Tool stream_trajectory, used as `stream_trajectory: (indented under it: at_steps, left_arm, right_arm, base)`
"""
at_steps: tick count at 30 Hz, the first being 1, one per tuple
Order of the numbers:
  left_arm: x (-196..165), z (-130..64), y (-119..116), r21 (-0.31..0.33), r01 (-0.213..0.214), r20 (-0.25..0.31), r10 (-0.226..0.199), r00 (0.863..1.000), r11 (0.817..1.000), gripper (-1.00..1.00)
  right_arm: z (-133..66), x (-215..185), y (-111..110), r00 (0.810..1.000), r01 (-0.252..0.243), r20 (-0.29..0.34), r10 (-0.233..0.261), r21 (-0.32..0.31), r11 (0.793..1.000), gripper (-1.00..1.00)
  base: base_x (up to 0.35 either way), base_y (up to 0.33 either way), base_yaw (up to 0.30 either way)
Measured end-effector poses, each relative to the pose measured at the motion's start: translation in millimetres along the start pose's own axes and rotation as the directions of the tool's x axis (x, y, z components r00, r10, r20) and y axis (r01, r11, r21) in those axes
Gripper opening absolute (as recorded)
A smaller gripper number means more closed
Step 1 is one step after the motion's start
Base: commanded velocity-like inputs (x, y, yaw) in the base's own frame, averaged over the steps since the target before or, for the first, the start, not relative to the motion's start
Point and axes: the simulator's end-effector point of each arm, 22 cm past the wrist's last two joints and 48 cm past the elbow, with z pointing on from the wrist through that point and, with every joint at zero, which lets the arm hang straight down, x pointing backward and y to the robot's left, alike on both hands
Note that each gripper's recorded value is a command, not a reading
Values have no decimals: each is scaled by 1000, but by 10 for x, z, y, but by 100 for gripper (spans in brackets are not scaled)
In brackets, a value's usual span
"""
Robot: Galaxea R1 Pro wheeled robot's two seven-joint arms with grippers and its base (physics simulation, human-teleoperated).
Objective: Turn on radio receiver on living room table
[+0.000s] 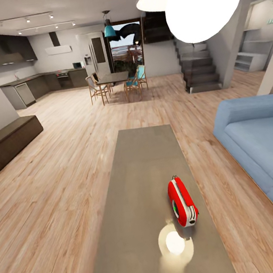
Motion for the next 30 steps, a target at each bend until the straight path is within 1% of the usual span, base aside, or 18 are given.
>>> stream_trajectory:
  at_steps: [3, 5, 8, 11, 19, 30]
  left_arm:
    - [43, 2, 1, -2, 4, -7, -4, 1000, 1000, -100]
    - [68, 2, 31, -17, 6, -11, -6, 1000, 1000, -100]
    - [87, 1, 133, -69, 8, -13, -9, 1000, 998, -100]
    - [100, 13, 145, -94, 9, -14, -10, 1000, 996, -100]
    - [149, 26, 125, -107, 12, -20, -14, 1000, 994, -100]
    - [102, 24, 126, -107, 10, -8, -11, 1000, 994, -100]
  right_arm:
    - [0, -24, 35, 1000, -1, 5, 1, -4, 1000, 100]
    - [0, -37, 47, 1000, -1, 9, 1, -5, 1000, 100]
    - [-2, -63, 53, 1000, -1, 14, 1, -5, 1000, 100]
    - [-4, -81, 52, 1000, -1, 19, 1, -4, 1000, 100]
    - [-10, -128, 47, 999, 0, 32, 0, -3, 1000, 100]
    - [-21, -198, 36, 999, 0, 50, 0, 0, 1000, 100]
  base:
    - [0, 0, 0]
    - [0, 0, 0]
    - [0, 0, 0]
    - [0, 0, 0]
    - [0, 0, 0]
    - [0, 0, 0]
